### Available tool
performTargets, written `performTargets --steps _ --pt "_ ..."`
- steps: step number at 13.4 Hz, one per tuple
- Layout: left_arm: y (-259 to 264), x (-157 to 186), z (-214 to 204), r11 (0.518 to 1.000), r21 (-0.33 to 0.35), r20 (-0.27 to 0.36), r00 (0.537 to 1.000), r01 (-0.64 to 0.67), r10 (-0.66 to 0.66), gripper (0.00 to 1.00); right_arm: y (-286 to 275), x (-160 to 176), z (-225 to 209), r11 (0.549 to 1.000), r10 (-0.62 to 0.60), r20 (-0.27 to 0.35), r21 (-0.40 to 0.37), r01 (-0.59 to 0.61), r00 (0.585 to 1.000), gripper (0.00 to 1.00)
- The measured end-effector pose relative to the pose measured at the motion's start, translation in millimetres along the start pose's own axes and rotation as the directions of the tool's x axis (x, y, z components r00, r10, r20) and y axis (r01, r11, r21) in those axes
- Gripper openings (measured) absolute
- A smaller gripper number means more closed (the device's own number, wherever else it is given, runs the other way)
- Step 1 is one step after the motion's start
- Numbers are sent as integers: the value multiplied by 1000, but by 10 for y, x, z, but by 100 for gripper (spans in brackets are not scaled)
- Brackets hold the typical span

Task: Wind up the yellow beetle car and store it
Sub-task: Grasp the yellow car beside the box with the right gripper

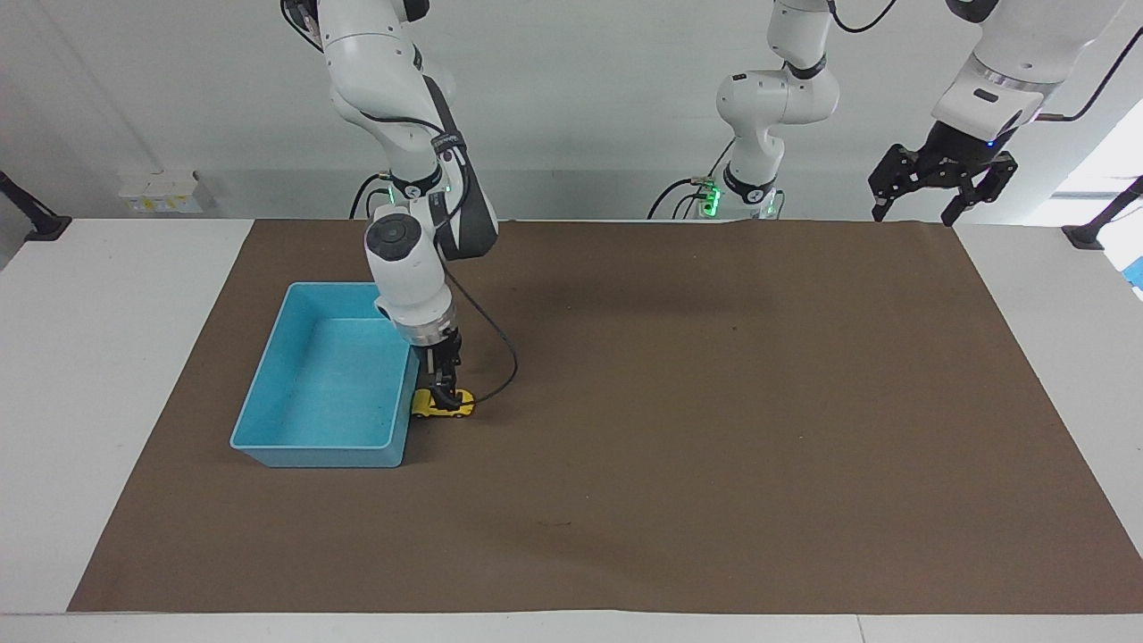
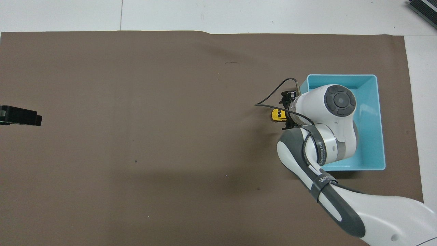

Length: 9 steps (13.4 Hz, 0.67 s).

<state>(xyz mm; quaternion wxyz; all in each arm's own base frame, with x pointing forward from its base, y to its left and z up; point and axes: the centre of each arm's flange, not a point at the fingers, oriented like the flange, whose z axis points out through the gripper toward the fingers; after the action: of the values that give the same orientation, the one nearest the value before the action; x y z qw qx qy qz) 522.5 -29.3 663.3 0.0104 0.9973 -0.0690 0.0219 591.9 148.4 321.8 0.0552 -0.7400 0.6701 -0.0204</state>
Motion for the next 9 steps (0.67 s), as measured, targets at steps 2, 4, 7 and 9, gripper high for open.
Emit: performTargets --steps 2,4,7,9 --pt "0 0 0 1000 0 0 1000 0 0 100 52 10 72 1000 -14 -13 4 14 1000 100" --pt "0 0 0 1000 0 0 1000 0 0 100 93 19 125 1000 -16 -14 6 16 1000 100" --pt "0 0 0 1000 0 0 1000 0 0 100 143 44 188 1000 -14 -16 2 14 1000 100" --pt "0 0 0 1000 0 0 1000 0 0 100 180 56 230 1000 -20 -18 -6 20 1000 97"
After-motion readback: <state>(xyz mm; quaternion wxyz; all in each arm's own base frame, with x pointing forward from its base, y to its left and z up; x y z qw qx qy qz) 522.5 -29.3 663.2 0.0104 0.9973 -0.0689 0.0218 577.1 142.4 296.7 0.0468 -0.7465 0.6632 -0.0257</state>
